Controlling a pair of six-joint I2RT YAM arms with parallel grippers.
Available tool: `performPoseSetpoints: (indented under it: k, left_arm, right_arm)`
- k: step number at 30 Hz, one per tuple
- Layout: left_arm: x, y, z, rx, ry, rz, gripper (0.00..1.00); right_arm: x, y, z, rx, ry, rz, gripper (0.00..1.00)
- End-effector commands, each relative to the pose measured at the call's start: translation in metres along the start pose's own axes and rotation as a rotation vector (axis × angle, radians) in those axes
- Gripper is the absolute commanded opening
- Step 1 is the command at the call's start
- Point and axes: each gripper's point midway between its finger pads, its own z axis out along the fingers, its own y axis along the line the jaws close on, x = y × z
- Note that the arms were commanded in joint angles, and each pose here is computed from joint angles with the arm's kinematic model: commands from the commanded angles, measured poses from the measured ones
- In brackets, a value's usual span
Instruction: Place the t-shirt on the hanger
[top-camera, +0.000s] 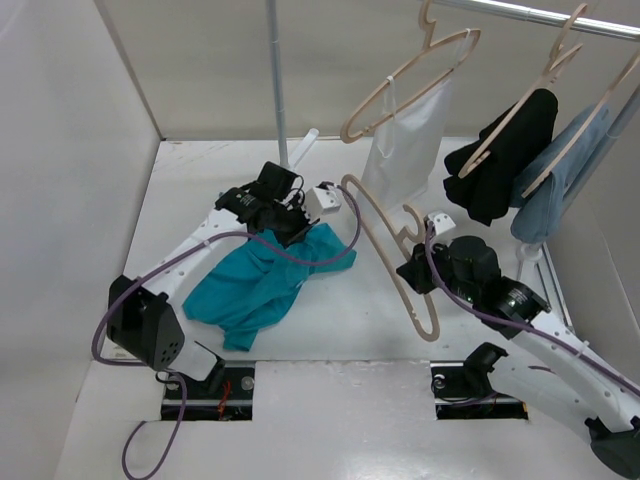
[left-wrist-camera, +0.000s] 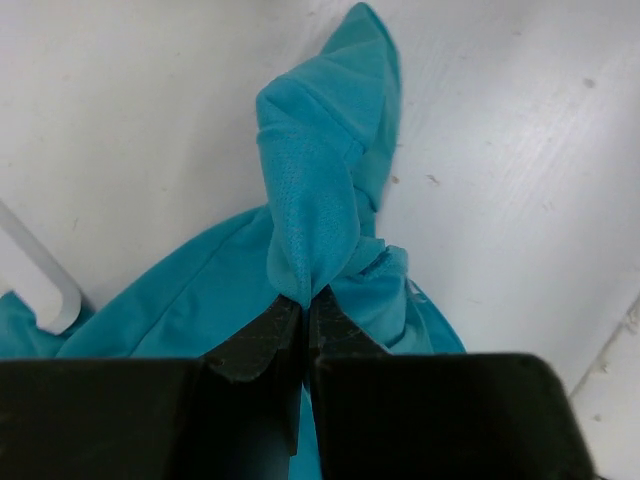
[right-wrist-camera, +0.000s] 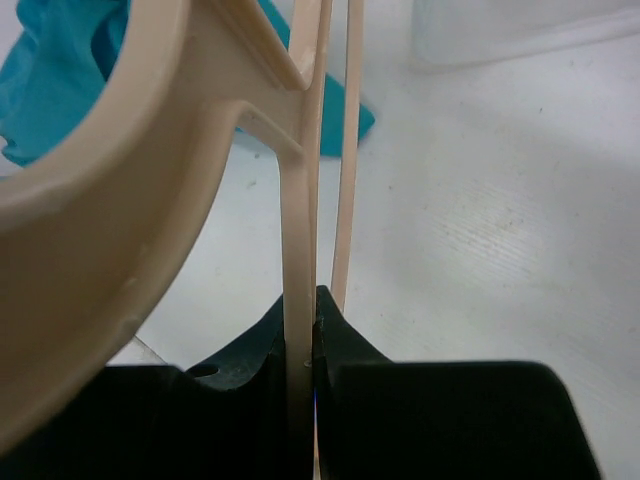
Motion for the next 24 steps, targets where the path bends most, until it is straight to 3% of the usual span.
performPoseSetpoints:
  k: [1, 10, 11, 16, 18, 24]
  left_arm:
    - [-0.004, 0.027, -0.001, -0.158, -0.008, -0.067, 0.0]
    - [0.033, 0.068, 0.014, -0.374, 0.084, -0.197, 0.02]
    - [0.041, 0.077, 0.015, -0.403, 0.099, -0.213, 0.05]
    - [0.05, 0.093, 0.011, -0.444, 0.096, -0.275, 0.41]
    - [0.049, 0.088, 0.013, -0.416, 0.094, -0.277, 0.48]
    - [0.029, 0.074, -0.002, -0.41, 0.014, -0.312, 0.53]
  right_arm:
    - [0.008, 0.004, -0.003, -0.03, 0.028, -0.031, 0.0]
    - [0.049, 0.062, 0.006, -0.327, 0.189, -0.155, 0.0]
    - [0.049, 0.065, 0.008, -0.336, 0.189, -0.16, 0.0]
    - [0.043, 0.063, 0.006, -0.315, 0.152, -0.144, 0.0]
    - [0.046, 0.065, 0.008, -0.322, 0.154, -0.126, 0.0]
    - [0.053, 0.066, 0.009, -0.327, 0.18, -0.113, 0.0]
